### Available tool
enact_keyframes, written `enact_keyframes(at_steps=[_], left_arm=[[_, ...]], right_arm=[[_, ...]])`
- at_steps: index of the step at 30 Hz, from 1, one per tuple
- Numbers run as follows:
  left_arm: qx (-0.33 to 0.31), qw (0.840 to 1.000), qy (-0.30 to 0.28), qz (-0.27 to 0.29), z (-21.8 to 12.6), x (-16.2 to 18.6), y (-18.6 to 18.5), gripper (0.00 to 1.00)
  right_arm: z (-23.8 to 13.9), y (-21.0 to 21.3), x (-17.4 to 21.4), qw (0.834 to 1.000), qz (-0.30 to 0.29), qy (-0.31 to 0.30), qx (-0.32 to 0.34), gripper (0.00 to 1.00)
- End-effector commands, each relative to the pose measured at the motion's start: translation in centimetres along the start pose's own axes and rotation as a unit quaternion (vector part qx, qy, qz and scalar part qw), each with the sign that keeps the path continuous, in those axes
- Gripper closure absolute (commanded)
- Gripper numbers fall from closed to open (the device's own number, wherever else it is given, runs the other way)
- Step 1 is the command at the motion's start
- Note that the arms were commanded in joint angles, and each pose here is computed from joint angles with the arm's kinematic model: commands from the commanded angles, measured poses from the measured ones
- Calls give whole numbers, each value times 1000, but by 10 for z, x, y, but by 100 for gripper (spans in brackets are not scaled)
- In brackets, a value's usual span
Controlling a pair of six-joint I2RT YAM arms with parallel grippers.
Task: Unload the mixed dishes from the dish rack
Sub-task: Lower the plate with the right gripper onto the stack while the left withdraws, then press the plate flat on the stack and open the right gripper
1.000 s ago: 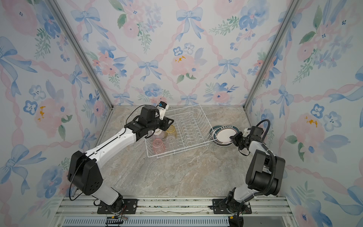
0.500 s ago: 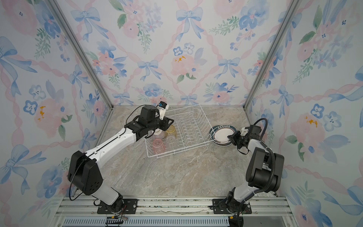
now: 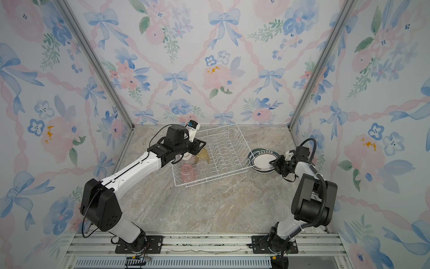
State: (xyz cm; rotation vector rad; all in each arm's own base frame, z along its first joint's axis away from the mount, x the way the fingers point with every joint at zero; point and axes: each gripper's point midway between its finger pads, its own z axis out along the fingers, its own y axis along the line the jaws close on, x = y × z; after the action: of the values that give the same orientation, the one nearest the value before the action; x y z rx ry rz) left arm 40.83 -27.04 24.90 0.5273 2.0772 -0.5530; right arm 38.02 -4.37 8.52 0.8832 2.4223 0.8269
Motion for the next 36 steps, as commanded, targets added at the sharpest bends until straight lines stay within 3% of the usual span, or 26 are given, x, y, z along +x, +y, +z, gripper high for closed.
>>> enact_keyframes(at_steps=[1,15,36], left_arm=[[8,1000,17,7,2,11,-3,62],[11,1000,23,8,4,16,-3,63],[10,1000,25,10,1,19,1,63]], right_arm=[[-2,-6,7,999,-18,22,28,66],[-17,-19,14,994,-55,33,92,46],[0,-24,7,972,-121,47,194,37]])
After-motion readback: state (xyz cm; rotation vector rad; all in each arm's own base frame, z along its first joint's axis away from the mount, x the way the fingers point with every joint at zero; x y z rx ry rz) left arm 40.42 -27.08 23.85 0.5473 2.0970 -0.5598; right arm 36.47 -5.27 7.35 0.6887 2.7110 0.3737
